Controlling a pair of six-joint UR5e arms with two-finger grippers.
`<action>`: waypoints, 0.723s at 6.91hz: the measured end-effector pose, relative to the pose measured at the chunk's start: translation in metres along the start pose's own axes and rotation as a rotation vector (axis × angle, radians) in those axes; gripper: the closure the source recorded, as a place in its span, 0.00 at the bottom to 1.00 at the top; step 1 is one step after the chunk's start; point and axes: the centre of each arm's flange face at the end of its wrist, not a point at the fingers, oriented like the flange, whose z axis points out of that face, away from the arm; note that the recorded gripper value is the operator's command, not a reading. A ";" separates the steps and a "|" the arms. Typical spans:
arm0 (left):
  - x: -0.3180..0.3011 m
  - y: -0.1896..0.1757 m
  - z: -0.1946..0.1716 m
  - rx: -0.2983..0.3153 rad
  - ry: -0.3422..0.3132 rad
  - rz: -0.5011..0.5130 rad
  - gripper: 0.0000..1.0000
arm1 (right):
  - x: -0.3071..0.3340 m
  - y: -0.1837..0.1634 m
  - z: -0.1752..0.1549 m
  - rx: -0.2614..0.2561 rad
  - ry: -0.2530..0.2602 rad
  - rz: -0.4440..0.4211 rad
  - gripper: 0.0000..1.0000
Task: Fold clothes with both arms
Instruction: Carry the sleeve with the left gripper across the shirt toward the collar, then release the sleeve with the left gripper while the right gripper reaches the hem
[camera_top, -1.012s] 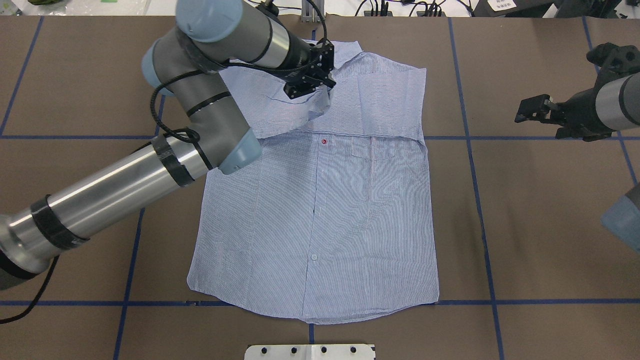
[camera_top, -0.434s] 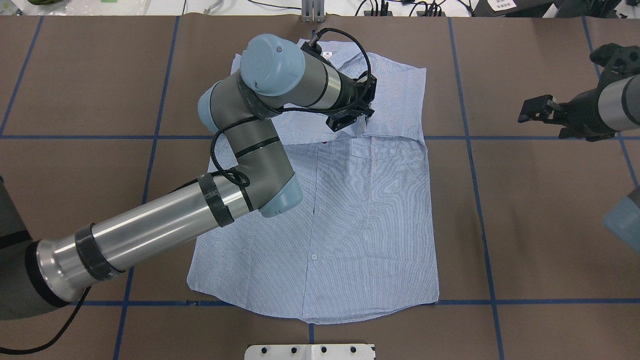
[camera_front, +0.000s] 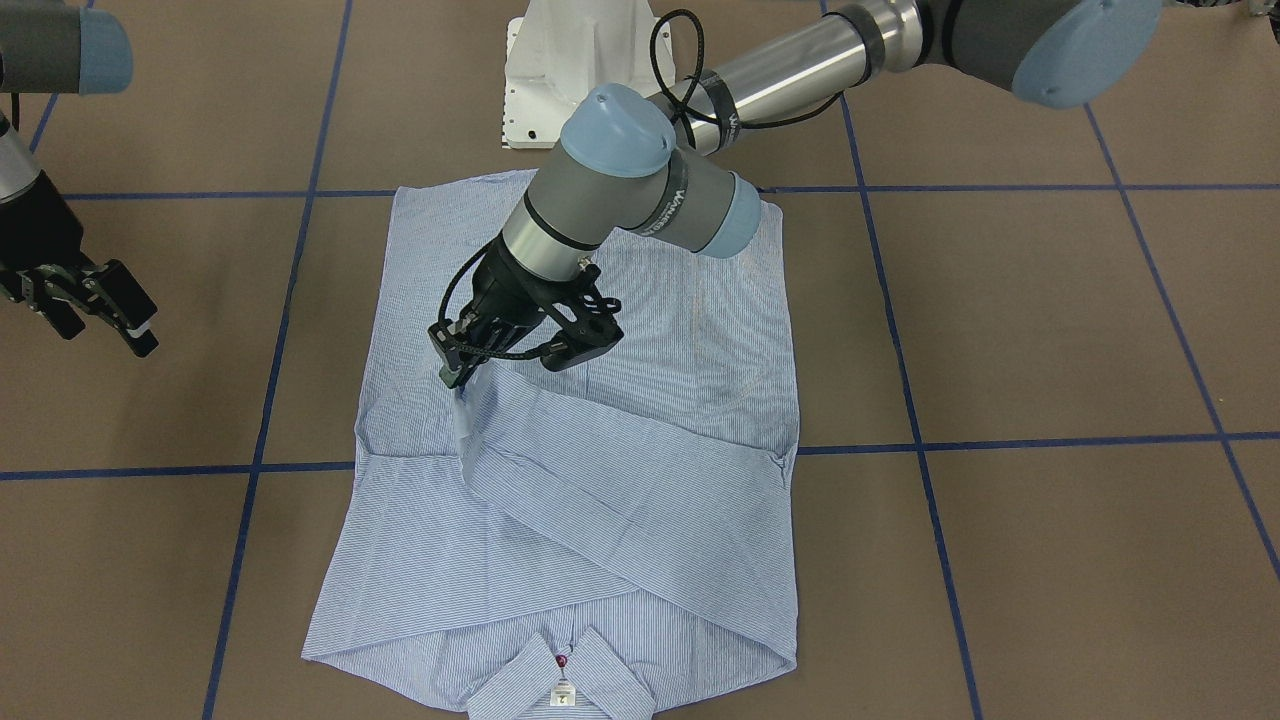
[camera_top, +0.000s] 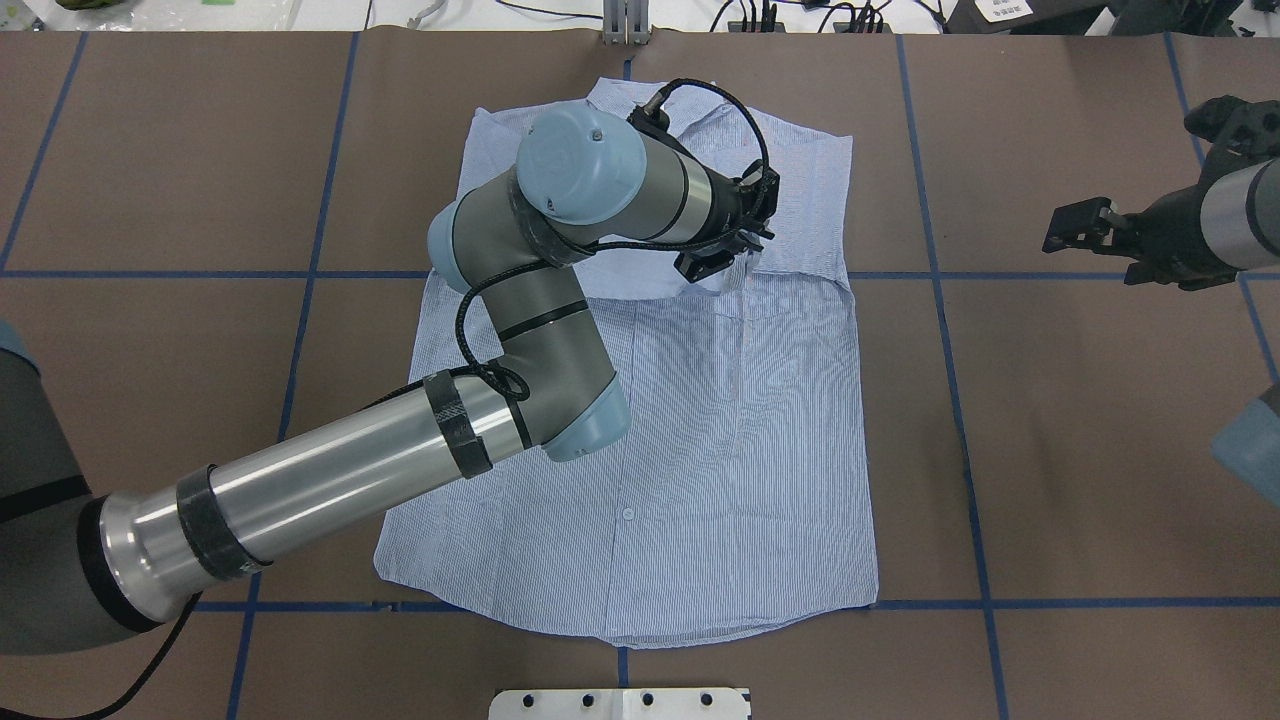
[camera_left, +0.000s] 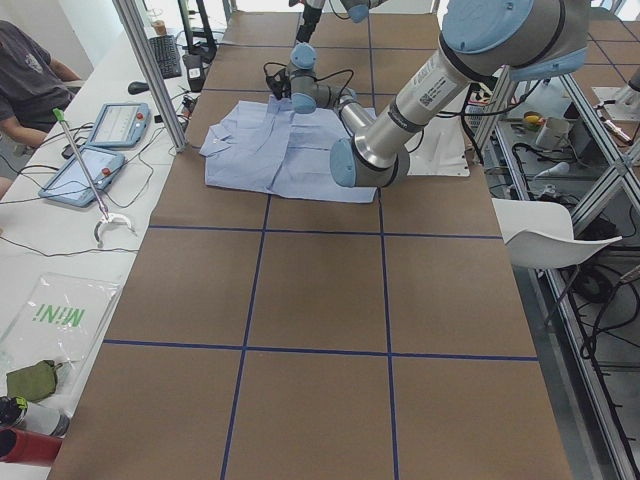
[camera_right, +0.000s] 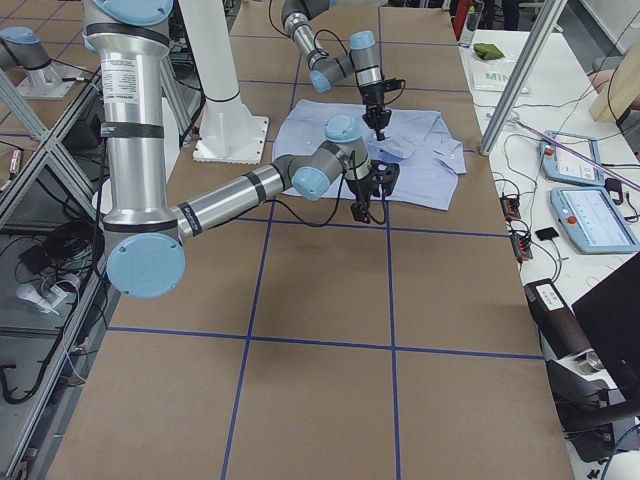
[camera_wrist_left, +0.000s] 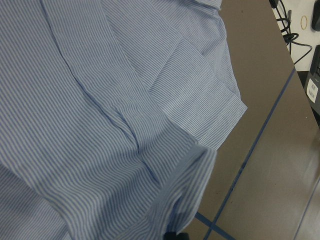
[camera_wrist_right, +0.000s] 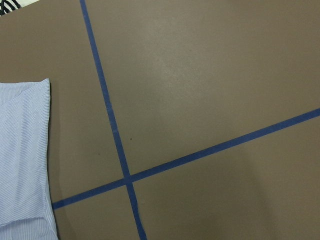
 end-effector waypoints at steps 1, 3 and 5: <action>0.004 0.003 0.000 -0.003 0.004 0.001 0.16 | 0.002 0.002 -0.001 -0.004 0.001 0.006 0.00; 0.010 0.011 -0.011 -0.017 0.023 -0.001 0.18 | -0.006 0.018 -0.005 -0.031 -0.017 0.024 0.00; -0.030 -0.001 -0.041 -0.040 0.033 0.037 0.18 | -0.042 0.078 -0.011 -0.110 -0.061 0.108 0.01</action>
